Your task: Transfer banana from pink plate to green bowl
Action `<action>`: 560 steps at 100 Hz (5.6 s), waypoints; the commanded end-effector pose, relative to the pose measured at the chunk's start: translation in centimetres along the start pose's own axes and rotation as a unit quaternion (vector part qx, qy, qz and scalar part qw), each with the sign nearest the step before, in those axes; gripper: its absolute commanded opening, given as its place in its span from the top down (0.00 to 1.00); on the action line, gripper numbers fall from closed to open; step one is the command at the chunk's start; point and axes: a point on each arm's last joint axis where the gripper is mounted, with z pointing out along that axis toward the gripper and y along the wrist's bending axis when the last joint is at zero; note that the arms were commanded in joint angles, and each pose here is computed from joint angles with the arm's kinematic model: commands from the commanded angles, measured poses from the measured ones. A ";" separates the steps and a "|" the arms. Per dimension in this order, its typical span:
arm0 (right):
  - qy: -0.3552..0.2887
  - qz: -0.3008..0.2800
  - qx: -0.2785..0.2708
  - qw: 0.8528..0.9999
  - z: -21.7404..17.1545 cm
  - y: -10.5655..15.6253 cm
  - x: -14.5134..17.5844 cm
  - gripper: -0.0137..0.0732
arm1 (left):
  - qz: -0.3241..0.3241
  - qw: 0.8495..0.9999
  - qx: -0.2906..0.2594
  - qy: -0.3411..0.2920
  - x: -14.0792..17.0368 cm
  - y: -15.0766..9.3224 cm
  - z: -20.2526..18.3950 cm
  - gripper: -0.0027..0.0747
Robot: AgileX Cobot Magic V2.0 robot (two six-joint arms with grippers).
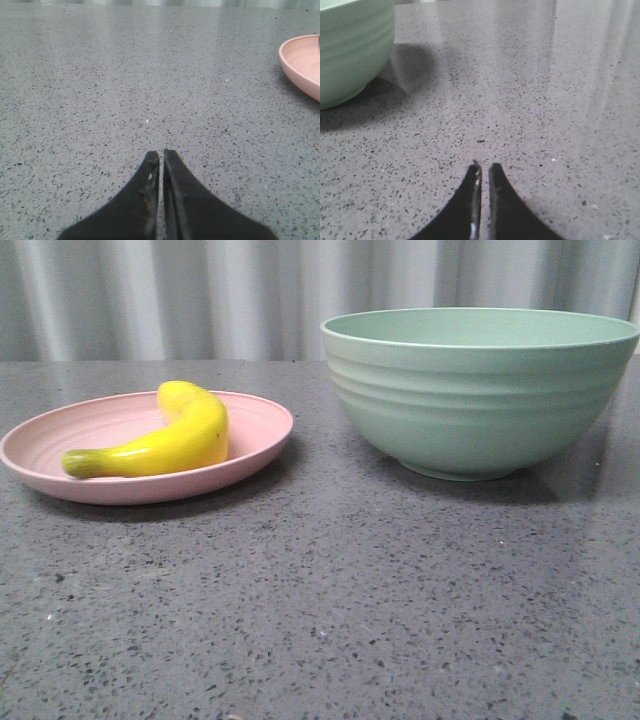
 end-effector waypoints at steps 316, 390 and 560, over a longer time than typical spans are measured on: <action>-0.024 0.019 0.001 1.000 1.5 0.4 -10.1 0.90 | -0.038 0.981 0.009 -0.190 -11.5 -0.4 -1.3 0.99; -0.041 0.020 0.001 0.999 1.6 0.3 -10.3 0.90 | -0.031 0.974 0.005 -0.226 -12.4 -0.4 -1.1 0.36; -0.042 0.020 0.001 0.999 1.6 0.3 -10.3 0.90 | 0.102 0.912 0.330 0.224 -15.2 -18.7 10.7 0.37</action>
